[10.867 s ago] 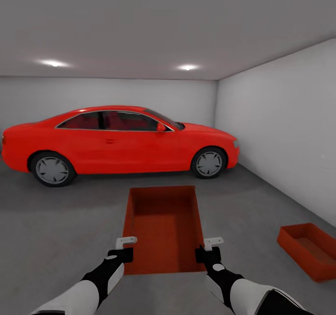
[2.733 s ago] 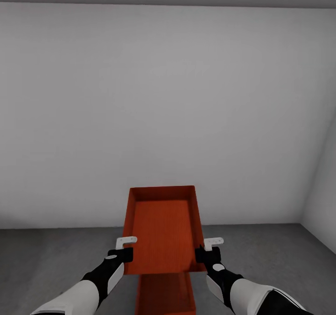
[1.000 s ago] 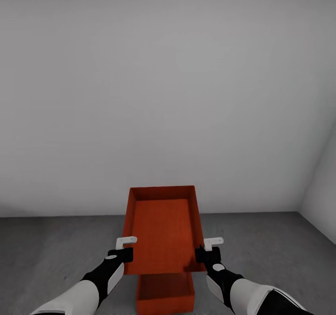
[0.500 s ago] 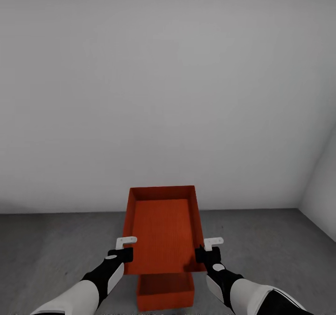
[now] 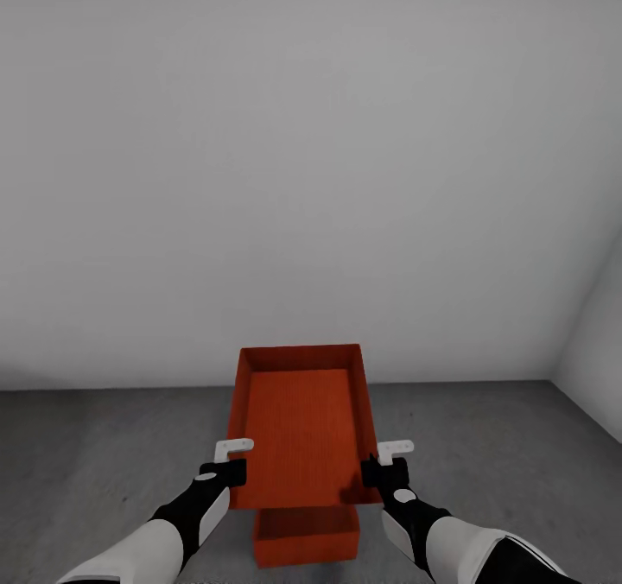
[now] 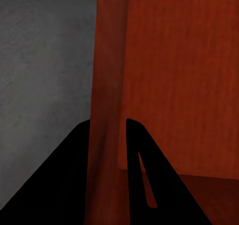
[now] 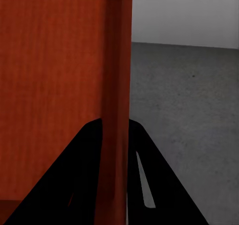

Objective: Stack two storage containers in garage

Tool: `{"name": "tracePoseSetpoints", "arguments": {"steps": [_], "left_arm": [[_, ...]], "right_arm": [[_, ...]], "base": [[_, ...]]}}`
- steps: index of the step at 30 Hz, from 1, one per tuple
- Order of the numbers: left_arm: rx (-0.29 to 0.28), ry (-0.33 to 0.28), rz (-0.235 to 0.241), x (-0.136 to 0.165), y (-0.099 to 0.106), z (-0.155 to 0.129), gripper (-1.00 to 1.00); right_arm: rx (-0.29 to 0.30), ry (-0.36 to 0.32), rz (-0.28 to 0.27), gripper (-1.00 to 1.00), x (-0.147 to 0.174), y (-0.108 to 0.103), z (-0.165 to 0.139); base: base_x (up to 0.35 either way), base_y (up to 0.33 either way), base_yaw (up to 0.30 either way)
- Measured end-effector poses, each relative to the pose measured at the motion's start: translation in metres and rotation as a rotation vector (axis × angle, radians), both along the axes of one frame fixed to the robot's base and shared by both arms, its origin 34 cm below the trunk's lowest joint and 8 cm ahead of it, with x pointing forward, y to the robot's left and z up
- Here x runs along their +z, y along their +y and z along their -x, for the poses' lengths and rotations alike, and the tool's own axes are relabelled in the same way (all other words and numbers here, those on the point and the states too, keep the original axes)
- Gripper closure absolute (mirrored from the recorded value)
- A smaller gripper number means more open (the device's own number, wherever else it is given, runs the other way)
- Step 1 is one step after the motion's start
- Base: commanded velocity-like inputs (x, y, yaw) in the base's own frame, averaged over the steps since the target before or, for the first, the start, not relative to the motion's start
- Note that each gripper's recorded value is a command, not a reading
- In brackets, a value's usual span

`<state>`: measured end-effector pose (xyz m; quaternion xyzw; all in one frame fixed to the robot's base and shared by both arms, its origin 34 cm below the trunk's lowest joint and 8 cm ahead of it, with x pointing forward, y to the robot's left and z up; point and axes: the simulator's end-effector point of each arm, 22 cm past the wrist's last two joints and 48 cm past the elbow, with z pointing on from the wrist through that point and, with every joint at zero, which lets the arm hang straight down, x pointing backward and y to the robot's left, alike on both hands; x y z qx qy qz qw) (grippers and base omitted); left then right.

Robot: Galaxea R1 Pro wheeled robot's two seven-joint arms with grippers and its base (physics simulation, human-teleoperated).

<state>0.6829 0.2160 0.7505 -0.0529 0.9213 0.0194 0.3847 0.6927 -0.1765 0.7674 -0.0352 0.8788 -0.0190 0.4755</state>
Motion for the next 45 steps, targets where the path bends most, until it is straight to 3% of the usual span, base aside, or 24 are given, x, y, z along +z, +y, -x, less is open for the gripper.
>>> {"name": "tracePoseSetpoints", "arguments": {"steps": [45], "left_arm": [[0.0, 0.071, 0.0, -0.038, 0.0, 0.014, 1.0]], "right_arm": [[0.0, 0.071, 0.0, 1.0, -0.039, 0.0, 0.013]], "base": [[0.0, 0.0, 0.0]]}}
